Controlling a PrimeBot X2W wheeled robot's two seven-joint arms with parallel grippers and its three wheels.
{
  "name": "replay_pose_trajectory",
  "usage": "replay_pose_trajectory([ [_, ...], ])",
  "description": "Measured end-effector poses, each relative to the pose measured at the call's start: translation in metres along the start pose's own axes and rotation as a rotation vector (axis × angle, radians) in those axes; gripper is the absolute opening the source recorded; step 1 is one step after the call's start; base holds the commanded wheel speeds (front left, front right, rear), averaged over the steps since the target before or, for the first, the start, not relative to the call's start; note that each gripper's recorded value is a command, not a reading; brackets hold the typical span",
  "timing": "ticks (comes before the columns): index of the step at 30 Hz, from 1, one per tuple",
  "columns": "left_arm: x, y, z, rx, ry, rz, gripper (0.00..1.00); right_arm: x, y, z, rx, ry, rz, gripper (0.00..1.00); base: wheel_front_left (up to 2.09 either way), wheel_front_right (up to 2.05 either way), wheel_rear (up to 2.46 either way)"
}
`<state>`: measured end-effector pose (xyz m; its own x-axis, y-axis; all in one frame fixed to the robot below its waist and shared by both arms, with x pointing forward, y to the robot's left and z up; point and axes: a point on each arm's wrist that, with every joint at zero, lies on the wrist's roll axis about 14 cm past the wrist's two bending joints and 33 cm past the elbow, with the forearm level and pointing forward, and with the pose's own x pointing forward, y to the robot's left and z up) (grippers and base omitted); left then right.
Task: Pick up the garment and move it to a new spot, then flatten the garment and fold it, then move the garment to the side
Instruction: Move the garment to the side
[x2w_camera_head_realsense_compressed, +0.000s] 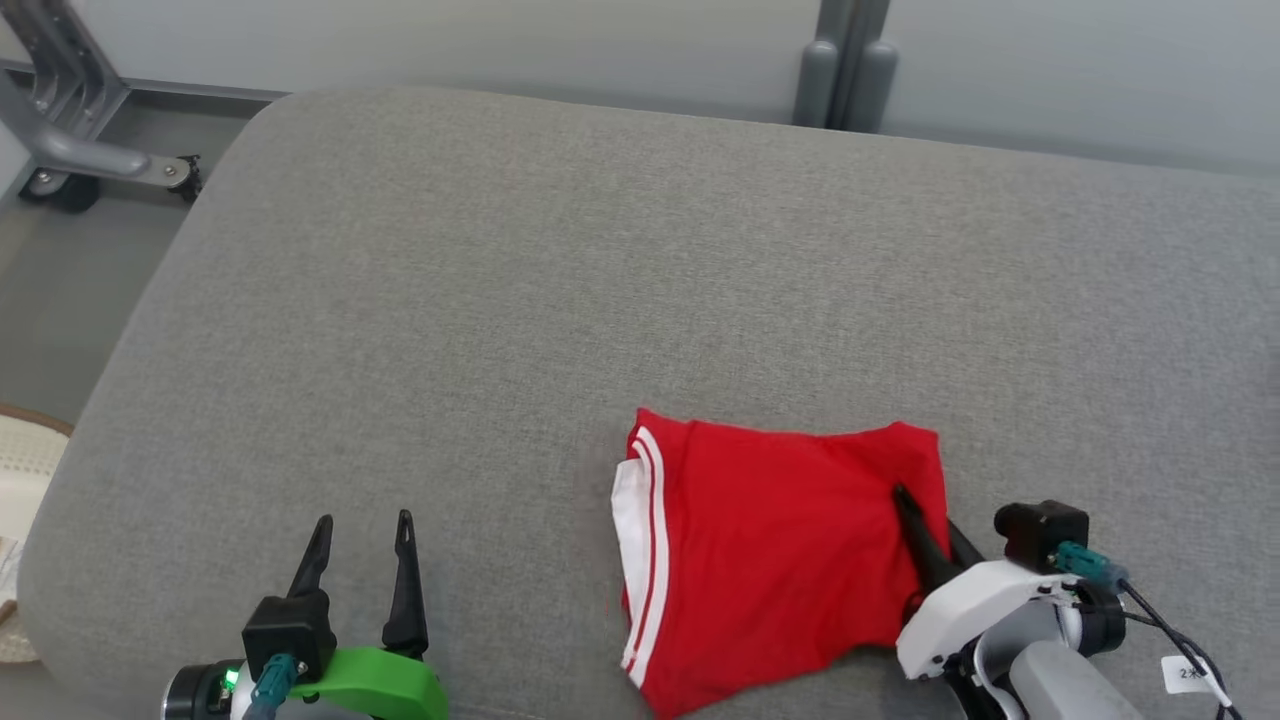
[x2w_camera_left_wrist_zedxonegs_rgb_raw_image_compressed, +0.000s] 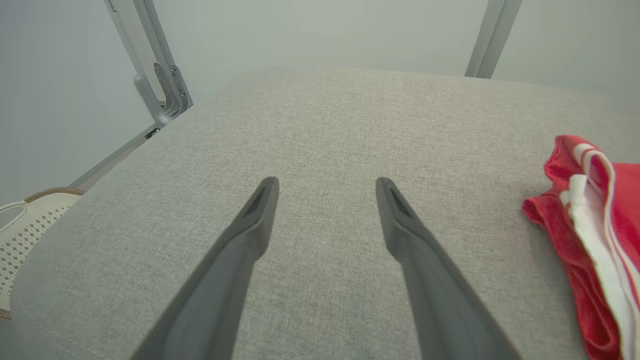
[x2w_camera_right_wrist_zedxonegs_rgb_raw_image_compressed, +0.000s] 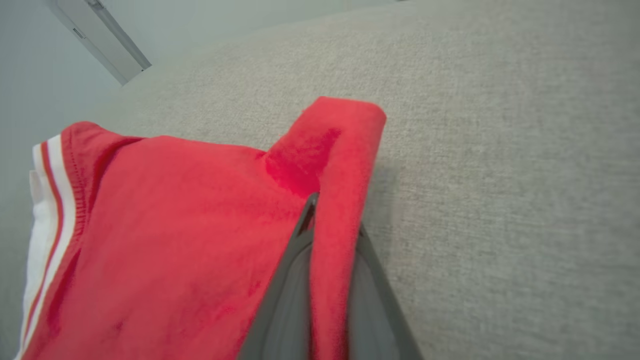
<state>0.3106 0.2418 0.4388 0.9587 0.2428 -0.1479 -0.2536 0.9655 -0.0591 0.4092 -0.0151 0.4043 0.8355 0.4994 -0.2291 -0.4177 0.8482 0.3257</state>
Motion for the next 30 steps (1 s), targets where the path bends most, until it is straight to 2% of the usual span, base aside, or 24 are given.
replay_pose_trajectory([
  [5,0.010,-0.020,0.002,0.009,-0.005,-0.068,1.00,-0.015,-0.036,0.019,0.009,-0.063,-0.111,0.00,0.00,0.00,0.00],
  [10,0.024,-0.056,0.005,0.012,-0.015,-0.178,1.00,-0.046,-0.077,0.029,0.019,-0.110,-0.248,0.00,0.00,0.00,0.00],
  [11,0.024,-0.056,0.005,0.012,-0.015,-0.178,1.00,-0.046,-0.077,0.029,0.019,-0.110,-0.248,0.00,0.00,0.00,0.00],
  [13,0.033,-0.083,0.009,0.014,-0.025,-0.259,1.00,-0.072,-0.101,0.032,0.030,-0.132,-0.337,0.00,0.00,0.00,0.00],
  [17,0.039,-0.124,0.010,0.021,-0.028,-0.380,1.00,-0.109,-0.125,0.028,0.047,-0.148,-0.444,0.00,0.00,0.00,0.00],
  [30,0.035,-0.258,0.024,0.033,-0.077,-0.755,1.00,-0.202,-0.160,0.021,0.101,-0.222,-0.680,0.00,0.00,0.00,0.00],
])
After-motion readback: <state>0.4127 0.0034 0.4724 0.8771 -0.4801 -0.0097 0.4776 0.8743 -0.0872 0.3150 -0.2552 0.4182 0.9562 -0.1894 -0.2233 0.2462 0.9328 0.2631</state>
